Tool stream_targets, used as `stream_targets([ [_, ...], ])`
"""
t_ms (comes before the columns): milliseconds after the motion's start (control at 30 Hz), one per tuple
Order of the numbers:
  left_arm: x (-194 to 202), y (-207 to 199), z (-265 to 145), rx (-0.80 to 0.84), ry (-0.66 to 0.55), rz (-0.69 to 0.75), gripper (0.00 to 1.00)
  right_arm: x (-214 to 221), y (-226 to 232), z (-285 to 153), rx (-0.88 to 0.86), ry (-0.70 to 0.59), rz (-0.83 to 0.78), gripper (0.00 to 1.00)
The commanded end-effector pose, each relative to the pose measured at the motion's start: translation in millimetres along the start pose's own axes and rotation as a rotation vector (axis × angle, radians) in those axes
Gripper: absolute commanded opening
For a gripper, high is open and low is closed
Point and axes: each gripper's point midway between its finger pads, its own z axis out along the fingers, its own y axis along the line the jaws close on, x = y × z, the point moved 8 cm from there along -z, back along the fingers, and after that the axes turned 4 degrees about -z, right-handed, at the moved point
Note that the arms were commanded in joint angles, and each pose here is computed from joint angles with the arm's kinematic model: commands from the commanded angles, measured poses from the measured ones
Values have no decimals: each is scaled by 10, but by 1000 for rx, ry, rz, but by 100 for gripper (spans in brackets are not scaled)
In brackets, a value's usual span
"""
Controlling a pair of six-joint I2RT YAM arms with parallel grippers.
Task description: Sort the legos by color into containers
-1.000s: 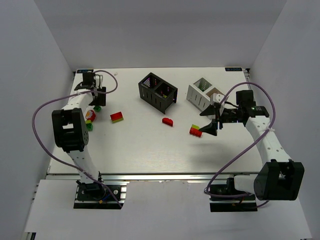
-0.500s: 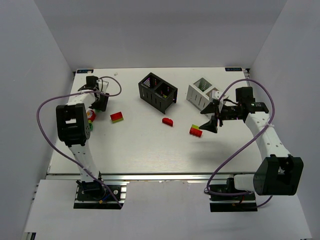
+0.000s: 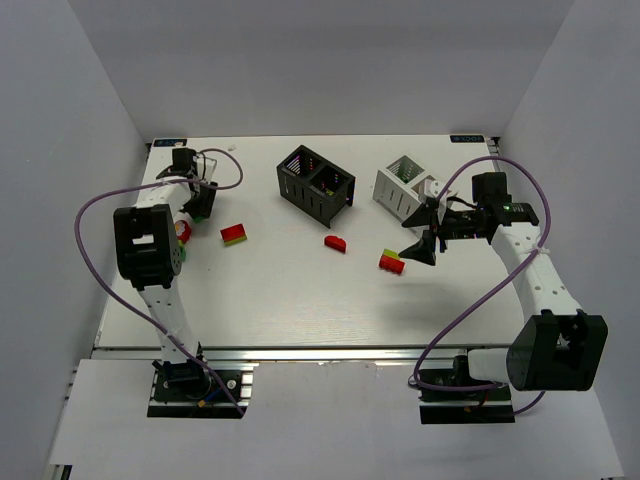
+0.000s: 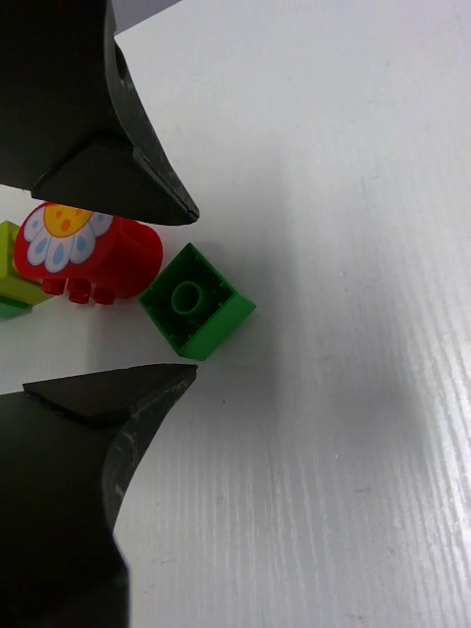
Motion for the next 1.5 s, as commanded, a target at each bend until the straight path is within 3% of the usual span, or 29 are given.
stream_targets([
  [0,-153,58,-7,-30,-43,-11,69,-133,-10,-35,1,-20,-26,83],
  [533,-136,10,113,6,-32,-37,67,-137,-9,-40,3,-16,-24,83],
  [700,-118,-14,73,25,-32,-50,55,-141,8,-41,2,-21,-22,83],
  [867,-83,-11,-17,39,-47,-91,27,-152,19,-42,0,-27,-22,83],
  [933,-83,-37,-61,52,-55,-114,23,-168,23,-48,2,-29,-29,83],
  [1300,-118,-198,-513,186,-186,-293,15,-224,79,-73,3,-43,-46,83],
  [1467,-147,-305,-899,296,-316,-380,13,-246,124,-89,5,-46,-52,83],
])
